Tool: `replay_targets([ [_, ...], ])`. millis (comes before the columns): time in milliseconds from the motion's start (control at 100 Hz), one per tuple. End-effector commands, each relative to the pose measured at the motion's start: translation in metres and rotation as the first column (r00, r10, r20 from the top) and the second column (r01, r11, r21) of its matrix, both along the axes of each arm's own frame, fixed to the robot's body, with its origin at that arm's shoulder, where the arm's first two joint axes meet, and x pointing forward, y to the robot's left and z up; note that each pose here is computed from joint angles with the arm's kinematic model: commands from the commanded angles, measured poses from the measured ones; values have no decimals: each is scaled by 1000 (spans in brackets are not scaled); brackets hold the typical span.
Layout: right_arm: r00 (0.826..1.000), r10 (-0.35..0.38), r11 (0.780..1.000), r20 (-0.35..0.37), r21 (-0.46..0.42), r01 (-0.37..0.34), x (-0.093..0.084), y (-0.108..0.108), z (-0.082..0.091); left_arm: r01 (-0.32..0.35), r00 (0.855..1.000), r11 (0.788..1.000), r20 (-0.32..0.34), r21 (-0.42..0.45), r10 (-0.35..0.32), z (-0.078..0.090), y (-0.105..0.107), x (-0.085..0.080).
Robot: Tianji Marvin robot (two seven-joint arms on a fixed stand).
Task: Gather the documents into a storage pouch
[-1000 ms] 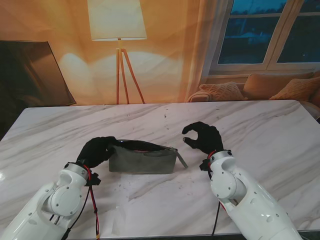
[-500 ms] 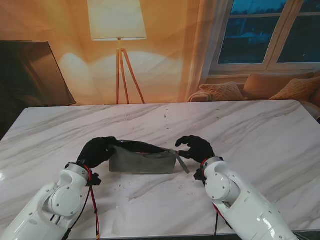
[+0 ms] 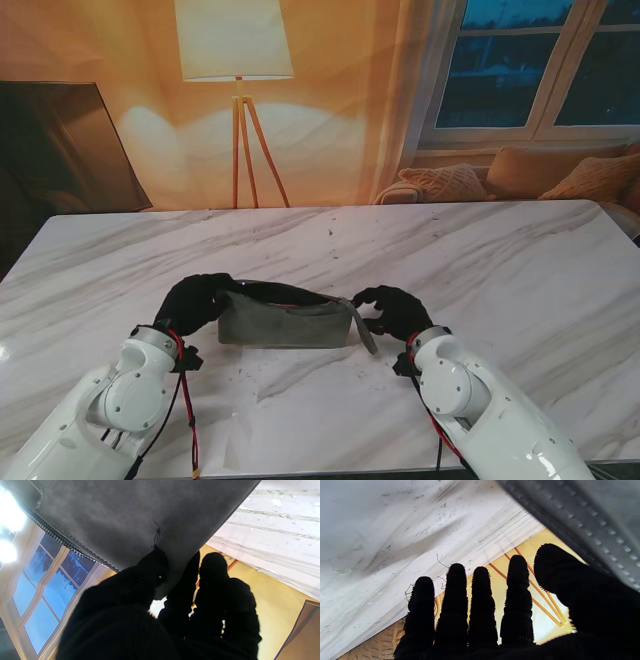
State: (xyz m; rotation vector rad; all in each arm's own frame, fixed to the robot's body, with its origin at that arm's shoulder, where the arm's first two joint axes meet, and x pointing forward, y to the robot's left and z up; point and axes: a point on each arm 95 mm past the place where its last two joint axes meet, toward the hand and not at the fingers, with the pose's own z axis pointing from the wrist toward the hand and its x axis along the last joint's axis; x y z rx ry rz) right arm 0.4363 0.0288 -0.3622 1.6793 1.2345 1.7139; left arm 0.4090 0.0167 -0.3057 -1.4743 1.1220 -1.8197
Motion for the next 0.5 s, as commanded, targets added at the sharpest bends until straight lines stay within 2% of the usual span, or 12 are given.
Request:
replay_targets([
  [0, 1000, 22, 1000, -13, -4, -23, -6, 1, -2, 4, 1000, 1000, -9, -1, -4, -1, -3, 0],
  [490, 999, 45, 995, -8, 85, -44, -26, 15, 3, 6, 1000, 1000, -13, -9, -7, -3, -4, 0],
])
